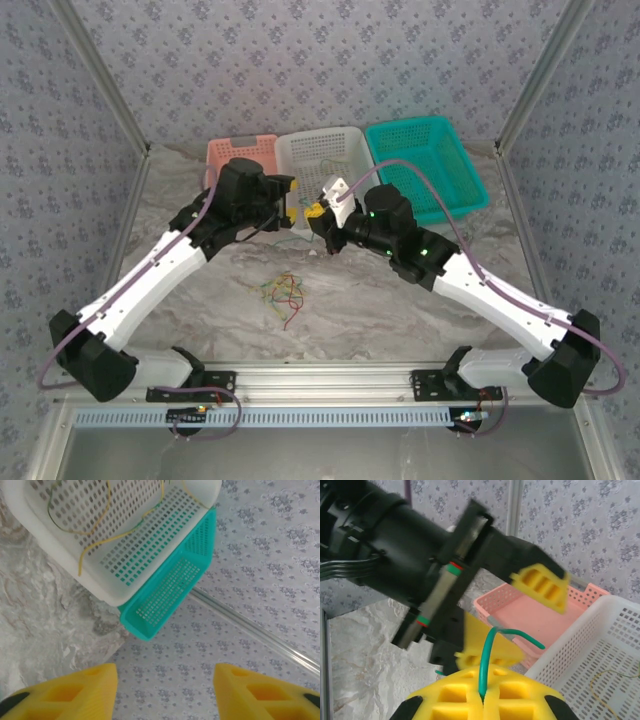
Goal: Untangle the cables
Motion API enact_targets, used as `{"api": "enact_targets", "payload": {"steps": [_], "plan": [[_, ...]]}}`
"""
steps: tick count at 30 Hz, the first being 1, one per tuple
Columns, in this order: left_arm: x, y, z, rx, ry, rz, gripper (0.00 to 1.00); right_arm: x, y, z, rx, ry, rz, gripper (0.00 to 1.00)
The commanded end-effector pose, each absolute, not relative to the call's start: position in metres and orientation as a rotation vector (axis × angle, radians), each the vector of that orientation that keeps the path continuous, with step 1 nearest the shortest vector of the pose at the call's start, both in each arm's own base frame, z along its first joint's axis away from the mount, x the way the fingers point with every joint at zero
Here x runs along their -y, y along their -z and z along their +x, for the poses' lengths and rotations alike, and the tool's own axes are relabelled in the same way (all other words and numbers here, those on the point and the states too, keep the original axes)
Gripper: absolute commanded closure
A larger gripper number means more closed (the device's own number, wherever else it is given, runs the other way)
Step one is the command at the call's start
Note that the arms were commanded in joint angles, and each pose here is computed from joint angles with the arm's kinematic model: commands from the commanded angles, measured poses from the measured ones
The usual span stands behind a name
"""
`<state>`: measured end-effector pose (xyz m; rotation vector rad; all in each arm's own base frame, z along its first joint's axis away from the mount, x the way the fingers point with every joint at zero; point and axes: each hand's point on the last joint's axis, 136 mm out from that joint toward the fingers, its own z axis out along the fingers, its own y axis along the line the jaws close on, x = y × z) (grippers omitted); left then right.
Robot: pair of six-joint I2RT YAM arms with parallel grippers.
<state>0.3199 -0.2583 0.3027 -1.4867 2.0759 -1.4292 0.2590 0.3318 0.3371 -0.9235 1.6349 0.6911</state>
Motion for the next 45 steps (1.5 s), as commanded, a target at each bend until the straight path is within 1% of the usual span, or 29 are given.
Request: {"api": "enact_targets", "payload": {"steps": [1, 3, 4, 9, 12, 13, 15, 19, 21, 23, 26, 29, 32, 33, 34, 35, 36, 38, 40, 45], "plan": [[0.276, -0.346, 0.320, -2.027, 1.614, -1.382, 0.60, -0.338, -0.347, 0.259, -1.599, -0.645, -0.949, 1.00], [0.277, -0.348, 0.321, -2.022, 1.619, -1.377, 0.76, -0.340, -0.345, 0.260, -1.606, -0.640, -0.948, 1.00], [0.277, -0.349, 0.321, -2.020, 1.622, -1.376, 0.81, -0.340, -0.342, 0.261, -1.613, -0.638, -0.946, 1.00], [0.270, -0.349, 0.319, -2.008, 1.610, -1.374, 1.00, -0.341, -0.335, 0.260, -1.640, -0.656, -0.950, 1.00], [0.261, -0.353, 0.322, -1.992, 1.581, -1.334, 1.00, -0.343, -0.327, 0.255, -1.683, -0.698, -0.970, 1.00], [0.256, -0.357, 0.325, -1.989, 1.555, -1.302, 1.00, -0.344, -0.334, 0.254, -1.687, -0.737, -0.969, 1.00], [0.246, -0.371, 0.333, -1.973, 1.485, -1.184, 1.00, -0.347, -0.332, 0.248, -1.731, -0.830, -0.995, 1.00], [0.247, -0.420, 0.355, -1.847, 1.458, -0.792, 1.00, -0.361, -0.324, 0.234, -1.856, -1.121, -1.048, 1.00], [0.256, -0.444, 0.358, -1.795, 1.425, -0.554, 1.00, -0.368, -0.323, 0.230, -1.891, -1.243, -1.053, 1.00], [0.265, -0.455, 0.355, -1.790, 1.352, -0.342, 1.00, -0.376, -0.321, 0.227, -1.940, -1.364, -1.057, 1.00], [0.271, -0.466, 0.349, -1.745, 1.242, -0.133, 1.00, -0.385, -0.309, 0.226, -2.030, -1.473, -1.066, 1.00], [0.268, -0.469, 0.348, -1.700, 1.179, -0.055, 1.00, -0.391, -0.306, 0.225, -2.053, -1.545, -1.066, 1.00], [0.261, -0.467, 0.348, -1.694, 1.127, -0.053, 1.00, -0.391, -0.310, 0.234, -2.040, -1.541, -1.023, 1.00], [0.256, -0.465, 0.349, -1.702, 1.115, -0.071, 0.99, -0.390, -0.312, 0.238, -2.038, -1.543, -0.997, 1.00], [0.250, -0.462, 0.349, -1.721, 1.097, -0.098, 0.79, -0.387, -0.316, 0.246, -2.030, -1.537, -0.960, 1.00], [0.242, -0.458, 0.349, -1.748, 1.066, -0.136, 0.54, -0.384, -0.320, 0.253, -2.026, -1.531, -0.925, 1.00], [0.235, -0.454, 0.347, -1.774, 1.038, -0.163, 0.44, -0.381, -0.322, 0.259, -2.027, -1.527, -0.898, 1.00], [0.221, -0.447, 0.339, -1.824, 0.983, -0.187, 0.35, -0.374, -0.328, 0.271, -2.031, -1.526, -0.848, 1.00], [0.212, -0.436, 0.328, -1.882, 0.931, -0.180, 0.33, -0.370, -0.330, 0.278, -2.044, -1.525, -0.817, 1.00], [0.195, -0.397, 0.299, -2.022, 0.822, -0.109, 0.34, -0.360, -0.334, 0.294, -2.091, -1.532, -0.730, 1.00]]}}
